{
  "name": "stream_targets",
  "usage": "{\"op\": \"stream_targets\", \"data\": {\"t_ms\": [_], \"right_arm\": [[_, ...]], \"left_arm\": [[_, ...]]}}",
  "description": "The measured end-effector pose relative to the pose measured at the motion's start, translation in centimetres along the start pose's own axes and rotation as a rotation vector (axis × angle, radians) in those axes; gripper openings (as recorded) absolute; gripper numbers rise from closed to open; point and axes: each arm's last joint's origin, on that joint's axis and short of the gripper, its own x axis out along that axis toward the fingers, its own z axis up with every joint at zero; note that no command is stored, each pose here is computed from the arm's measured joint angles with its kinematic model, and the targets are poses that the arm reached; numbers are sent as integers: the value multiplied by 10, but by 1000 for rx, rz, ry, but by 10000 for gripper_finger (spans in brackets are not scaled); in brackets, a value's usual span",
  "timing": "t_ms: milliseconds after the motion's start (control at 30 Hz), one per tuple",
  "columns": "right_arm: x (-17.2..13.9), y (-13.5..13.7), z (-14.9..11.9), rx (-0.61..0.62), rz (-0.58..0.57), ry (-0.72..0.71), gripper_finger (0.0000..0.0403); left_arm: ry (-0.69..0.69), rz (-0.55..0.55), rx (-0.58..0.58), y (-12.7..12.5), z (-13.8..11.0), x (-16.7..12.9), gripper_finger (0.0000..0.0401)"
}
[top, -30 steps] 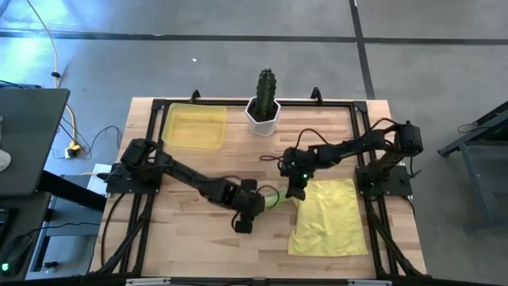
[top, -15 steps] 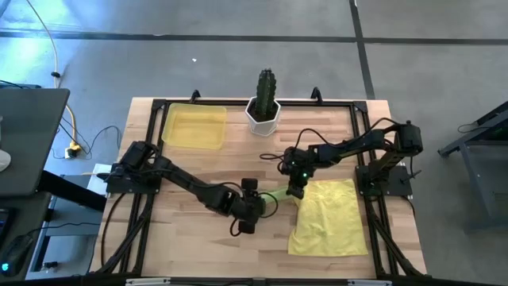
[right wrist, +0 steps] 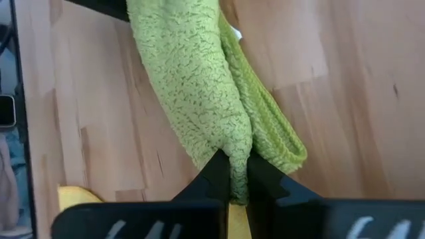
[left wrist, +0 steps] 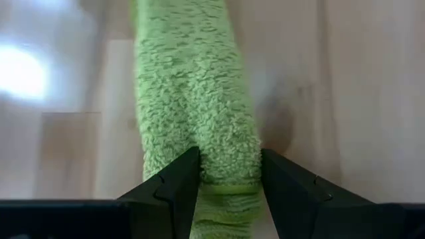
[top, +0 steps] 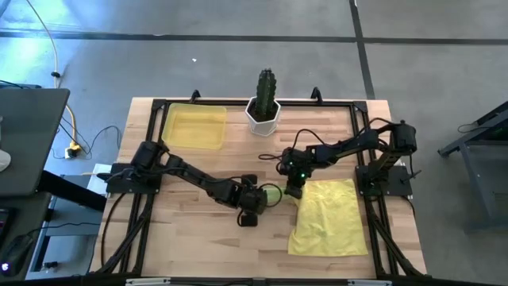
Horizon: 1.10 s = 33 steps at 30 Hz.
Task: Roll microfiber towels into tight, uniform cylinder then place into a basket
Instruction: Roll the green microfiber towel, then put the rolled green microfiber towel into the yellow bin
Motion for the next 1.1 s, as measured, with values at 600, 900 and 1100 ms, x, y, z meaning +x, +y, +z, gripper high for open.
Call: {"op": "stream_targets", "data": {"t_ms": [600, 900, 1100], "right_arm": [[-19, 52, -2, -761, -47, -79, 137], [-11, 69, -24, -935, -443, 33, 138], [-26, 70, -27, -790, -546, 5, 138]], "left_arm": [[66, -89, -88, 8, -4, 13, 149], [75, -95, -95, 9, -4, 14, 149], [77, -103, -110, 9, -4, 14, 149]]}}
